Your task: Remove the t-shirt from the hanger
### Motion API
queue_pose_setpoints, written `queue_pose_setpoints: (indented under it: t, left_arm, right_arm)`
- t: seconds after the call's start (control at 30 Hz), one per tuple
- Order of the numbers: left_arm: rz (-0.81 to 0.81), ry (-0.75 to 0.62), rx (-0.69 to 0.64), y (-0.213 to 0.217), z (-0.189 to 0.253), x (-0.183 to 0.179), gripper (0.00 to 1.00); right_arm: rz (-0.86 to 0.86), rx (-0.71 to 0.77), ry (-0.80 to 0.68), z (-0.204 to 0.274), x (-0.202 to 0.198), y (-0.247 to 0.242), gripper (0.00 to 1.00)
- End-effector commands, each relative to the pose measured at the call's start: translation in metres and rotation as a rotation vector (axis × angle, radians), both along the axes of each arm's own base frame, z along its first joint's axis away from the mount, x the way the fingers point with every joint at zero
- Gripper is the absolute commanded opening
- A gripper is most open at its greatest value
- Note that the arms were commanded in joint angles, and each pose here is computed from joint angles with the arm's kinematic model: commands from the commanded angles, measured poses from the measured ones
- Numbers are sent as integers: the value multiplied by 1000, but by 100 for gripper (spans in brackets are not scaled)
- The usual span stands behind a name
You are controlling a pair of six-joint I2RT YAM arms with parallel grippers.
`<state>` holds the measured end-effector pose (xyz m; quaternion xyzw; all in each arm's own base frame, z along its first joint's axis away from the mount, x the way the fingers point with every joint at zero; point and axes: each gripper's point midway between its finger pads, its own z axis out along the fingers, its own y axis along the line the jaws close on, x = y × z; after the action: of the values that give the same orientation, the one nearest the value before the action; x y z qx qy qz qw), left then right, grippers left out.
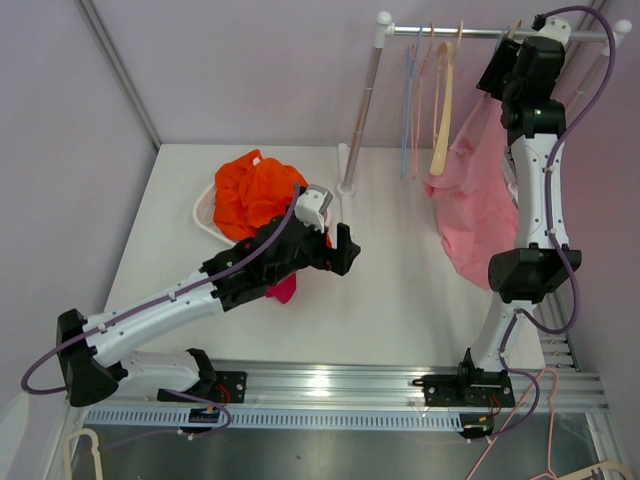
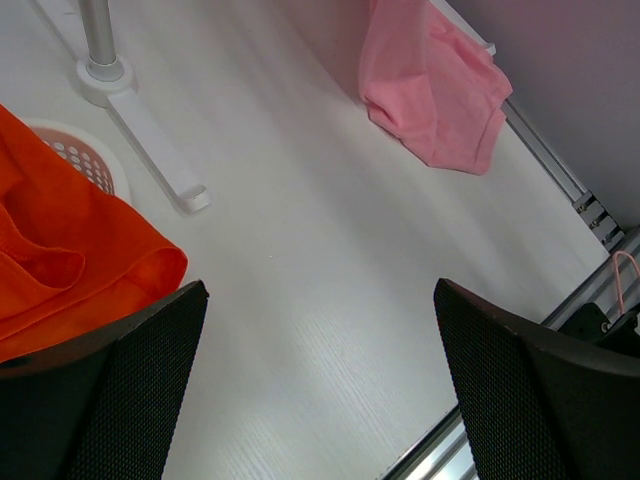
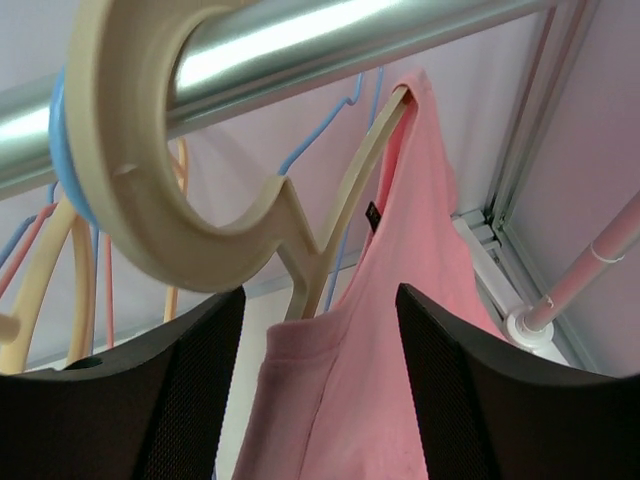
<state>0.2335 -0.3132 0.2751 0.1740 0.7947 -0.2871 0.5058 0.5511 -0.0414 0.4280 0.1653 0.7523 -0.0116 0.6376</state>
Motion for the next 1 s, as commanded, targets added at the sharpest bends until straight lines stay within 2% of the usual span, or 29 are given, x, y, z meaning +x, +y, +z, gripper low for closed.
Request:
queue_pose_setpoints:
  t: [0.0,0.17,0.23,0.27,0.37,0.4,0.43,0.53,0.7,0.8,0.97]
  left_arm:
    - [5,-36,-29,-6,13,3,99]
    - [1,-33,-13,-9,7,5,100]
    - [3,-26,-3,-11,5,7,100]
    - [4,-26,-1,-12,7,7,99]
    - [11,-18,12,-11,2,9,99]
    - [12,-16,11,-12,1,8,100]
    - [12,-16,7,-12,2,9,99]
    - [8,-9,4,-12,1,7,99]
    - [7,-7,-11,-11,4,5,100]
    - [1,-9,-27,-10,10,3,100]
    - [7,-19,-38,-1,10,-2,99]
  right_arm:
    - [-44,-29,-110,31,8,-11,67]
    - [-121,-89,-149,32,24,-22,63]
    - [-158,-120,-170,36,28,-27,51]
    - [-164,-127,-169,32,33,-28,35]
    - [-182,-158,-156,30,35,-30,20]
    - [-189,-163,-151,28,35,-30,4]
    - [-199,-169,-143,26,34,-32,0]
    - [-198,-182,-141,27,30,-33,0]
    - [-43,-174,-229,64,19,-7,0]
    - [54,-155,-324,108,-4,12,0]
    - [80,-150,-433,167,-65,17,0]
